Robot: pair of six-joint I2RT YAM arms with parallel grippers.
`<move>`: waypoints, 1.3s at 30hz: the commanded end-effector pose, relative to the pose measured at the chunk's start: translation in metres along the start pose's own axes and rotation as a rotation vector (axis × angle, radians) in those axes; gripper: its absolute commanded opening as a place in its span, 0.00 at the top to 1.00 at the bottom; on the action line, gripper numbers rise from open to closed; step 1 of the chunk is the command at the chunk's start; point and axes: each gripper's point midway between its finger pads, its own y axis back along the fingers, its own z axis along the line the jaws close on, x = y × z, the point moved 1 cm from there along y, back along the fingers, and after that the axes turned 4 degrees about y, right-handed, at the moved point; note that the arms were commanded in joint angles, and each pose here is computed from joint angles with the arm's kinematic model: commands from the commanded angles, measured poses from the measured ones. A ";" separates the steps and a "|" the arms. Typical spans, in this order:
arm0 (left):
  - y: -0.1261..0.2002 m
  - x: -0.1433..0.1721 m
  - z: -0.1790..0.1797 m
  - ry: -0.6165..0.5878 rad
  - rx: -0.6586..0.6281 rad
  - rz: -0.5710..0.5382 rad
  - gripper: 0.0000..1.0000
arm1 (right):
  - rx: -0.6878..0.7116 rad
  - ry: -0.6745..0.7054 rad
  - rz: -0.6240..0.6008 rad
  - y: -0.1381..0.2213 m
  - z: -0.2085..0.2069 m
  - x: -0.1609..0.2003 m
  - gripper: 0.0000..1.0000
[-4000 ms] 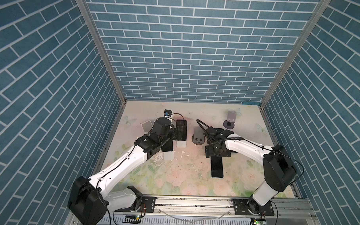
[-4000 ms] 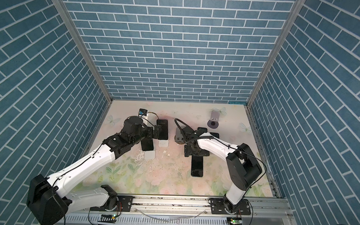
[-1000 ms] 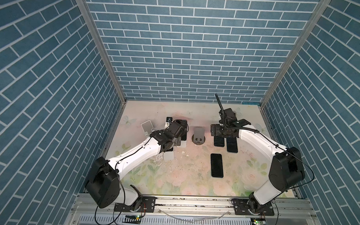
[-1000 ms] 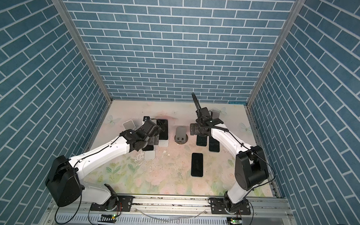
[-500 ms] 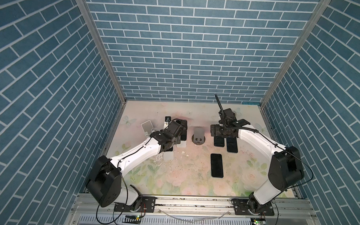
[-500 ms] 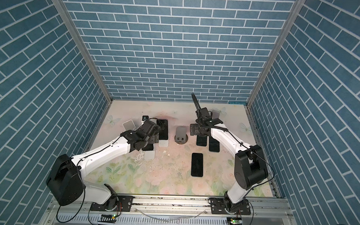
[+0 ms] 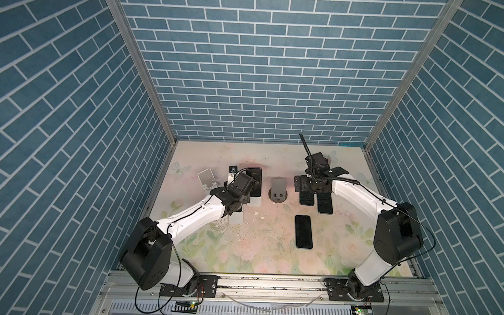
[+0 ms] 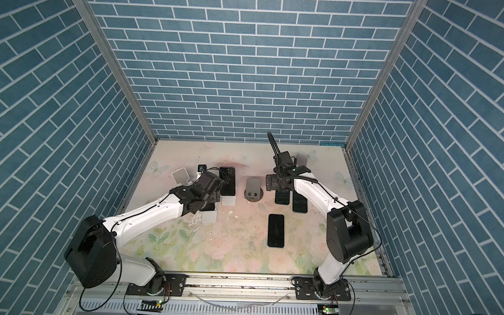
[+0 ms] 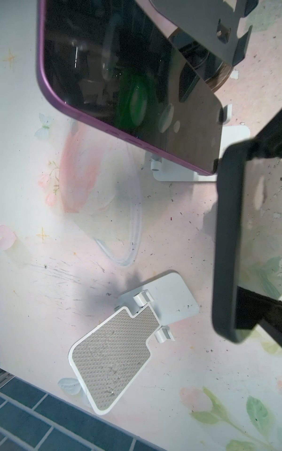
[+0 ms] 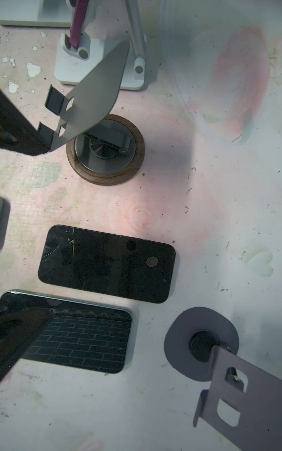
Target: Remove the phone from the phone stand
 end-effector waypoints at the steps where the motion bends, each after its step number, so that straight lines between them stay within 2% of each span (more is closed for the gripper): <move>1: 0.000 -0.004 0.004 0.024 -0.006 -0.023 0.22 | 0.004 0.027 0.013 0.000 -0.001 -0.001 0.02; 8: -0.001 -0.003 0.005 0.031 -0.010 -0.024 0.34 | 0.008 0.024 0.016 0.001 -0.002 0.000 0.02; 12: 0.001 -0.004 0.006 0.033 -0.007 -0.028 0.38 | 0.010 0.024 0.018 0.001 -0.003 0.000 0.02; 29: 0.038 -0.033 0.006 0.019 0.048 -0.067 0.42 | 0.003 0.019 0.013 0.003 -0.002 0.001 0.02; 39: 0.053 -0.033 -0.011 0.010 0.109 -0.027 0.42 | 0.006 0.017 0.000 0.006 -0.004 0.002 0.02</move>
